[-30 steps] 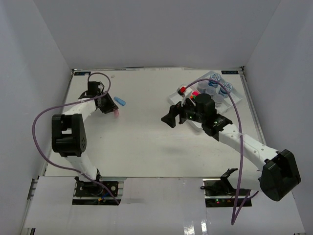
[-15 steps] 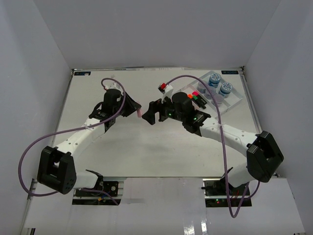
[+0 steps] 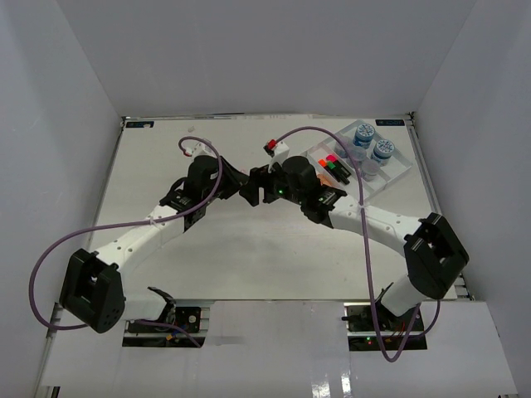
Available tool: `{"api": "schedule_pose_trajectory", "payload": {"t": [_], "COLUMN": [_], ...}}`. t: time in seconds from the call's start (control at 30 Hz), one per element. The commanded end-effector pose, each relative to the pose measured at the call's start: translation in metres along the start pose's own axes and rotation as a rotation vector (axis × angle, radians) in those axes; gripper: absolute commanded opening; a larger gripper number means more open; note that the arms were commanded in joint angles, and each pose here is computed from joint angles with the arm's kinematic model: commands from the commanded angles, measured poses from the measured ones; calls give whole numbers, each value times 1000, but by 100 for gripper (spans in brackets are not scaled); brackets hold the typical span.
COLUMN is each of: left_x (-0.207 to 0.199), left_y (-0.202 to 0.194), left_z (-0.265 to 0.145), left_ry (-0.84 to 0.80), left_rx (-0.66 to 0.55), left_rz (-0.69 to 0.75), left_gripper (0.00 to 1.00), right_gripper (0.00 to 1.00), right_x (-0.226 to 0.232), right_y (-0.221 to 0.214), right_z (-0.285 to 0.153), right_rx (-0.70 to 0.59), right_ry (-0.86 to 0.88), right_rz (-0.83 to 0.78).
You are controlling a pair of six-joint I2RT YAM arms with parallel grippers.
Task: Sort the stationery into containers
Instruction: Pick up the stationery from the center of the board, then place the stationery in the storage box.
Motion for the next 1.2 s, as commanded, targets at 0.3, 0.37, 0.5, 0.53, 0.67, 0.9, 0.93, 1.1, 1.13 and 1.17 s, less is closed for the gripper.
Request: {"api": "schedule_pose_trajectory", "payload": {"t": [0.3,0.37,0.5,0.53,0.67,0.9,0.93,1.1,1.13,1.17], "left_x": [-21,-20,-16,-15,-12,1,4,27,31,35], "left_y": [1,0,0,0,5,24,25,32,34,35], "left_z": [-15,-15,-13,-13,-13,-11,-10,-1,2,4], "left_ry": [-83,-81,-64,-60,-28,143,165,311,333,349], "left_rx": [-53,-49,-56,-65,-104,-194,-199,-184,-184,-177], "left_rz": [-8,-4,10,14,37,84,91,106,102,99], "left_gripper": [21,22,29,41,73,98,98,98,98,98], "right_gripper": [38,27,12,9,8,8,8,11,13,14], "right_x": [3,2,-4,-8,-23,-87,-97,-143,-148,-153], "right_y": [22,21,18,14,-2,-38,-42,-61,-62,-65], "right_z": [12,11,7,5,-1,-29,-33,-53,-55,-56], "right_rx": [-87,-89,-87,-76,-38,83,104,215,236,254], "right_ry": [2,-6,-61,-76,-144,-367,-397,-509,-514,-524], "right_rz": [-18,-21,-41,-47,-78,-162,-172,-218,-256,-264]}}
Point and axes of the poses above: each gripper's point midway between its finger pads, its own z axis out along the fingers, its own x axis along the line the jaws close on, y = z × x, the point moved 9 cm from there along -z, back along the fingers, and after that the axes turned 10 degrees about -z, right-handed, at the moved point
